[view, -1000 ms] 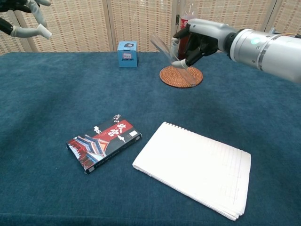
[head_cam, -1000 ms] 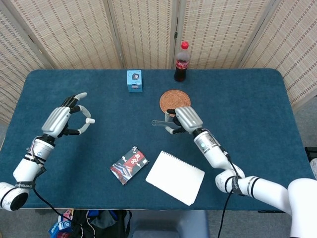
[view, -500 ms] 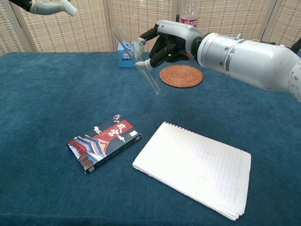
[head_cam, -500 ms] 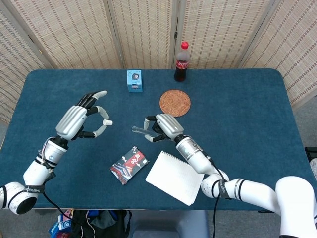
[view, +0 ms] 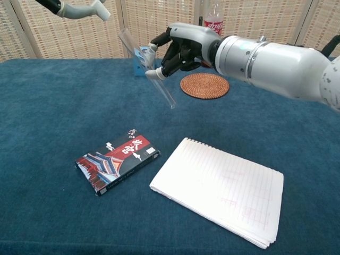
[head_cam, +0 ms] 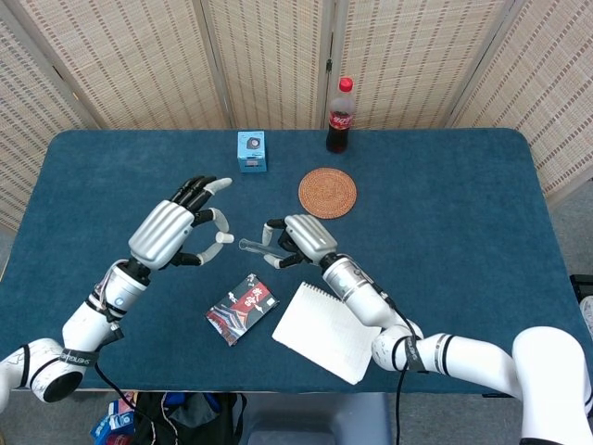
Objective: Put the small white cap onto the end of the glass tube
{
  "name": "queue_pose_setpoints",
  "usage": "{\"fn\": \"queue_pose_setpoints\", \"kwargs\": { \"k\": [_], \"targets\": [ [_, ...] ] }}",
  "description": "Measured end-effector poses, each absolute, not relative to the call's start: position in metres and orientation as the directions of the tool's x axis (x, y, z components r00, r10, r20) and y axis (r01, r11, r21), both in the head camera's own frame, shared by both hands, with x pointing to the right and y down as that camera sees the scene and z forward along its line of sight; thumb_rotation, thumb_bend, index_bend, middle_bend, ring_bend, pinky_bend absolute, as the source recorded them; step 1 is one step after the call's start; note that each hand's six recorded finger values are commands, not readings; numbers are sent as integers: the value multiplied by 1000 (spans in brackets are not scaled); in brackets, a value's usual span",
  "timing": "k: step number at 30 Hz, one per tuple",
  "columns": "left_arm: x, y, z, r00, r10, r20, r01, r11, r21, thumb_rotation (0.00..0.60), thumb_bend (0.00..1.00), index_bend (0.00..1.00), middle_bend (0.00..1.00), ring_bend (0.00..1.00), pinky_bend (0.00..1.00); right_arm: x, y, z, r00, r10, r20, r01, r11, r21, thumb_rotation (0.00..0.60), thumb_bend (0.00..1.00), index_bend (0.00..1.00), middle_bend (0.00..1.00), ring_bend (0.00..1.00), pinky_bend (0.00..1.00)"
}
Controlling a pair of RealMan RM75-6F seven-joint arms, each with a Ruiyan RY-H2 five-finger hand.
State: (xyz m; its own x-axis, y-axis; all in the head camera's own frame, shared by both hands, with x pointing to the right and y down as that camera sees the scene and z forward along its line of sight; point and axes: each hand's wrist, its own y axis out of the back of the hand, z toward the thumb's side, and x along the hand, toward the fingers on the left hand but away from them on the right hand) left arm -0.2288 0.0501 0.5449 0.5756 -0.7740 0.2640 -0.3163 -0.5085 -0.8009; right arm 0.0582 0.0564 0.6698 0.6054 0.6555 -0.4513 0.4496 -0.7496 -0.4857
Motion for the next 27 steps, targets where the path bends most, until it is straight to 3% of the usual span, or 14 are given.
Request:
{"fn": "queue_pose_setpoints", "kwargs": {
  "k": [27],
  "targets": [
    [-214, 56, 547, 597, -748, 291, -270, -529, -804, 600, 424, 521, 53, 0, 0, 50, 59, 664, 615, 654, -441, 443, -749, -493, 600, 701, 855, 1000, 1000, 1000]
  ]
}}
